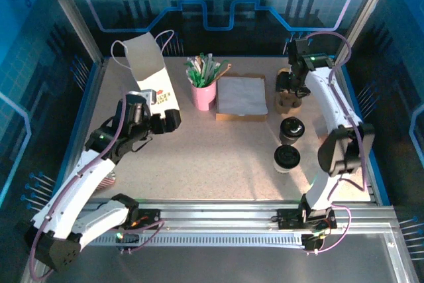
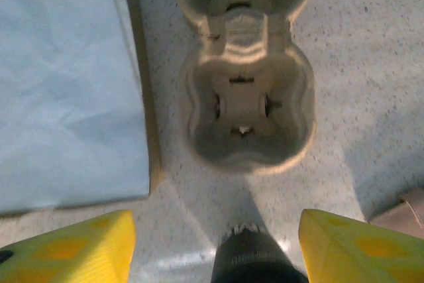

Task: Pack the takeout coffee

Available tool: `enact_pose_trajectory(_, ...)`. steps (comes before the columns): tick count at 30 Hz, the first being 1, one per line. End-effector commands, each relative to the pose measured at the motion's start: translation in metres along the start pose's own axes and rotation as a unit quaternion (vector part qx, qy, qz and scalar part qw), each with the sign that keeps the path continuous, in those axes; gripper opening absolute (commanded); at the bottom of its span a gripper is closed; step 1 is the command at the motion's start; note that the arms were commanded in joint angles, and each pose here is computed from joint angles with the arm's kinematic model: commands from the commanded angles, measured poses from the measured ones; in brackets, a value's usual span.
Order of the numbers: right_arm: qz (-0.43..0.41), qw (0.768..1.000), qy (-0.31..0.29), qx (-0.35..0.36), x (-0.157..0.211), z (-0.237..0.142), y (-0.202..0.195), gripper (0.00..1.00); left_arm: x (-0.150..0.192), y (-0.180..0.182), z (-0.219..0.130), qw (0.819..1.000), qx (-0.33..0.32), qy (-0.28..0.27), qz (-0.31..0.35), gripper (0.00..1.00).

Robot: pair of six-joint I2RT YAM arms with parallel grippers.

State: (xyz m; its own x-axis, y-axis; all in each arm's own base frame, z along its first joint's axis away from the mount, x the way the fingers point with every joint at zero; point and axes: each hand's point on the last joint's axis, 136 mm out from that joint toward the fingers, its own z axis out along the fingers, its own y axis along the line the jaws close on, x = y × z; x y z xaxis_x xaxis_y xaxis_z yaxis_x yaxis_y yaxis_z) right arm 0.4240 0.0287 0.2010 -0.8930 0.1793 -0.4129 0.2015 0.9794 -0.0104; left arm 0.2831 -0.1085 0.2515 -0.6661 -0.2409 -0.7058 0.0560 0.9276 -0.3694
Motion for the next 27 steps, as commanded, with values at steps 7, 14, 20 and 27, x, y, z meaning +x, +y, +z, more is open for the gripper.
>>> enact_pose_trajectory(7, -0.040, 0.998, 0.025, 0.045, -0.037, 0.056, -0.010, 0.62, -0.011, 0.007, -0.002, 0.999, -0.015, -0.036, 0.005, 0.99)
enact_pose_trajectory(14, -0.052, 0.996, 0.051, 0.045, -0.042, 0.091, -0.012, 0.61, -0.014, 0.011, -0.005, 0.999, -0.026, -0.046, 0.006, 0.99)
enact_pose_trajectory(20, -0.049, 0.997, 0.053, 0.035, -0.046, 0.107, -0.015, 0.58, -0.014, 0.012, -0.004, 0.998, -0.030, -0.048, 0.007, 0.99)
enact_pose_trajectory(27, -0.049, 0.996, 0.060, 0.036, -0.046, 0.120, -0.017, 0.56, -0.014, 0.013, -0.003, 0.998, -0.033, -0.046, 0.010, 0.99)
